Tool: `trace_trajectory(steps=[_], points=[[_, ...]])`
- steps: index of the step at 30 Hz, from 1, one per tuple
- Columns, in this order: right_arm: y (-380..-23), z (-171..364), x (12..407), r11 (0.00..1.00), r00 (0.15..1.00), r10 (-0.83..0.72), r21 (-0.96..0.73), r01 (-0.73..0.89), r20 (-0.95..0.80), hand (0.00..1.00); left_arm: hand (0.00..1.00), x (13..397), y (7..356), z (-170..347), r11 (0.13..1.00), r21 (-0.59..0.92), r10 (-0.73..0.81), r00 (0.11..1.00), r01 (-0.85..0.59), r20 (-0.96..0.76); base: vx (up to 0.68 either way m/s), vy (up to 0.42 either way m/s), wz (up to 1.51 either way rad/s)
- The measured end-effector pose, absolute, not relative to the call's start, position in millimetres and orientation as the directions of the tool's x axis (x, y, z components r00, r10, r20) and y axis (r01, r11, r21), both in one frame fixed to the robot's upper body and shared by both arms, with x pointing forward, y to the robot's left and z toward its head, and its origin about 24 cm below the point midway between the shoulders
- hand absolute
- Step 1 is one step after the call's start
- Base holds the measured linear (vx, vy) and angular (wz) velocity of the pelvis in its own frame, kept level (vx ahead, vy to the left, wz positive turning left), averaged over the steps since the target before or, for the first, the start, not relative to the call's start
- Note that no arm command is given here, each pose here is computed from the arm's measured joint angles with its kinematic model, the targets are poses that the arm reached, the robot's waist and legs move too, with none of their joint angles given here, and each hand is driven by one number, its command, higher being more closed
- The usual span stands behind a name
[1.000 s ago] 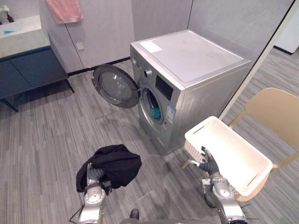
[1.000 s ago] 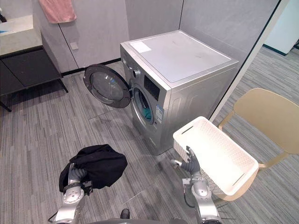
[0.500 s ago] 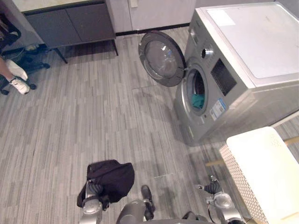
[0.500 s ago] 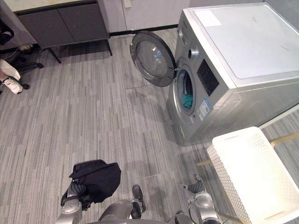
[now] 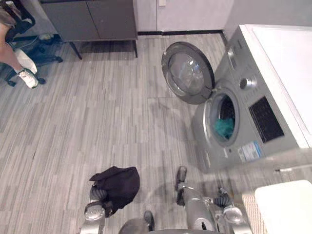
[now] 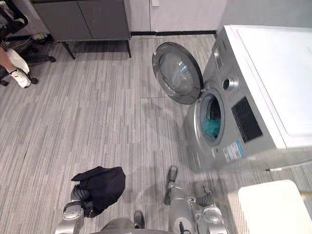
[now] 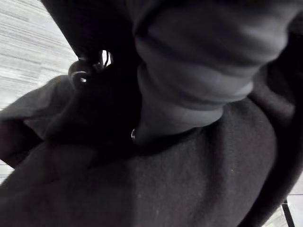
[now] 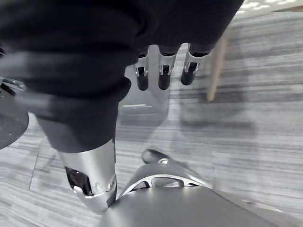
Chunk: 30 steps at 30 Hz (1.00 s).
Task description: Pick up the laundry basket with both hands and put the clothes into the washing machine.
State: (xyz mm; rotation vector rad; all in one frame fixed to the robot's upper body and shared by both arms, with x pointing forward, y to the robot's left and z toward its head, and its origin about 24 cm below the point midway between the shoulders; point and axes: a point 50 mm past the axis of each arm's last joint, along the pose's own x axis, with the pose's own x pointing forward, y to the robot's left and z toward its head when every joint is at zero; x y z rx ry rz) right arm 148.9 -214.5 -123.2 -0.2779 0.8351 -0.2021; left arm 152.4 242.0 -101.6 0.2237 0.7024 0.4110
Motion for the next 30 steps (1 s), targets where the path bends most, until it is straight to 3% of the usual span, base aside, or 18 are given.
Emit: trace_trajectory(steps=[7, 13, 20, 24, 30], points=[[-194, -101, 175, 0.964, 0.770, -0.210, -0.261, 0.059, -0.602, 0.00, 1.00, 156, 211, -99, 0.929, 0.229, 0.370, 0.729, -0.290, -0.575, 0.60, -0.262, -0.57], [-192, -100, 174, 0.964, 0.768, -0.232, -0.248, 0.099, -0.596, 0.00, 1.00, 172, 188, -88, 0.957, 0.166, 0.290, 0.797, -0.238, -0.530, 0.41, -0.018, -0.78], [-189, -108, 163, 0.966, 0.734, -0.238, -0.234, 0.111, -0.635, 0.00, 1.00, 161, 174, -96, 0.967, 0.144, 0.255, 0.780, -0.211, -0.571, 0.31, 0.321, -1.38], [-175, -118, 153, 0.974, 0.695, -0.218, -0.192, 0.116, -0.685, 0.00, 1.00, 155, 187, -99, 0.962, 0.193, 0.271, 0.764, -0.193, -0.586, 0.19, 0.354, -1.58], [-165, -122, 178, 0.978, 0.692, -0.162, -0.207, 0.019, -0.704, 0.00, 1.00, 174, 211, -93, 0.948, 0.266, 0.299, 0.775, -0.175, -0.556, 0.07, 0.144, -1.32]])
